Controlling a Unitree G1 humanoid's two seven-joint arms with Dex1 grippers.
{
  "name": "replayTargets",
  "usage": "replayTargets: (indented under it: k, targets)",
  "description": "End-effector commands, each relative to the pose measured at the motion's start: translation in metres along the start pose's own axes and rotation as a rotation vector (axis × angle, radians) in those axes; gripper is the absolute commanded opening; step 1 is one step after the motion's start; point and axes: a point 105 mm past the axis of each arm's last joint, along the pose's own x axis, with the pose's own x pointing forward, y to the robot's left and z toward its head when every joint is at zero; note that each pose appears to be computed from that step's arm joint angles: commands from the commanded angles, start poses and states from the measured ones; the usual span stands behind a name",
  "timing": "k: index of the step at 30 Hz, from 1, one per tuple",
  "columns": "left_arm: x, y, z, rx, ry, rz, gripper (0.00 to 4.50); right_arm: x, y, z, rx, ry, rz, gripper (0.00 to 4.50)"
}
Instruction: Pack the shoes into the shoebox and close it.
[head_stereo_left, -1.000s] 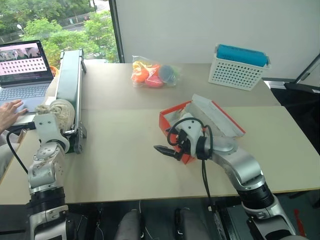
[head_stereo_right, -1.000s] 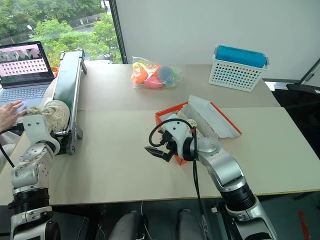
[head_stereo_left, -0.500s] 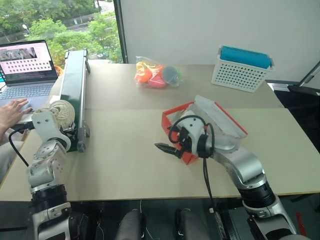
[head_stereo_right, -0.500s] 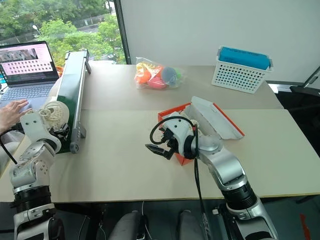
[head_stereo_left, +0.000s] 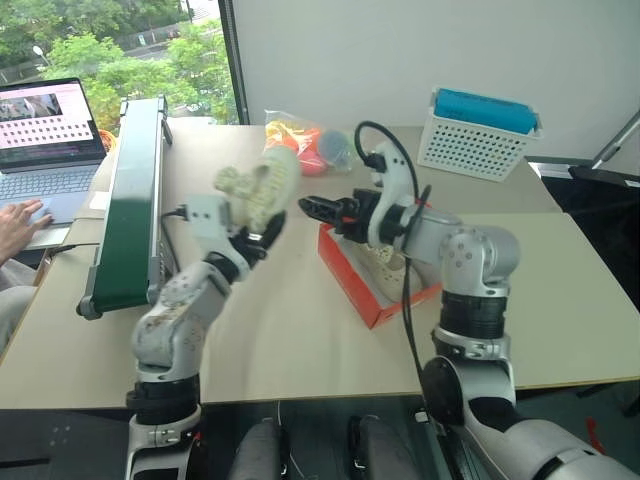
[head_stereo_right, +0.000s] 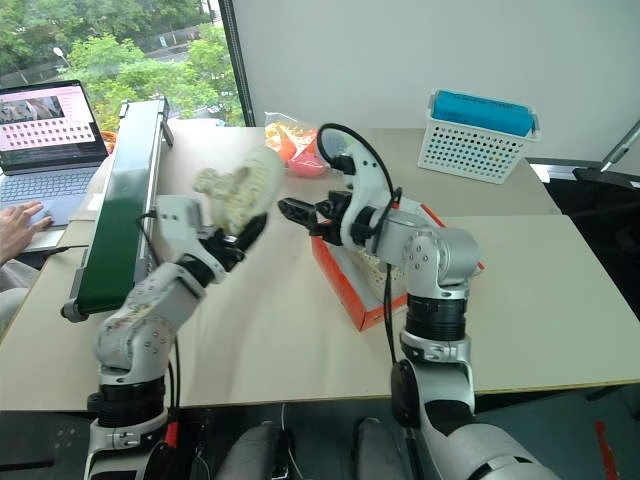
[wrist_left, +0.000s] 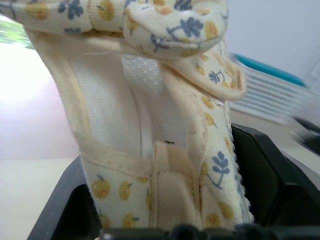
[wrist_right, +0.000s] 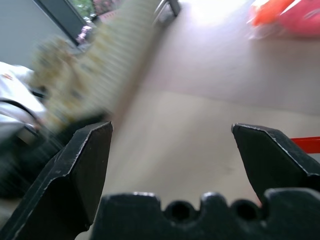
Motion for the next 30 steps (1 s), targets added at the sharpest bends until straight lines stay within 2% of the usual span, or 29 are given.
replayTargets:
  k: [1,9,12,18,22,29,30]
  targets:
    - [0.003,-0.025,0.013,0.043,-0.050,-0.099,3.15,-0.001,0.012,0.013,0.082,-0.011,0.037,4.50]
    - [0.007,-0.028,0.012,0.041,-0.054,-0.110,3.15,-0.001,-0.003,0.014,0.132,-0.032,-0.057,4.50]
    - [0.007,-0.023,0.012,0.049,-0.057,-0.088,3.13,-0.003,-0.008,0.012,0.134,-0.036,-0.085,3.87]
    - [0.007,-0.018,0.011,0.061,-0.055,-0.059,3.13,-0.003,-0.011,0.011,0.138,-0.045,-0.100,1.64]
    - [0.007,-0.019,0.011,0.063,-0.054,-0.060,3.13,-0.003,-0.014,0.009,0.140,-0.046,-0.120,0.69]
    - [0.007,-0.022,0.003,0.123,-0.013,-0.071,3.13,-0.003,-0.015,0.010,0.150,-0.064,-0.127,0.69]
    - [0.006,-0.024,0.004,0.120,-0.025,-0.083,3.48,-0.002,-0.015,0.011,0.151,-0.067,-0.127,0.67]
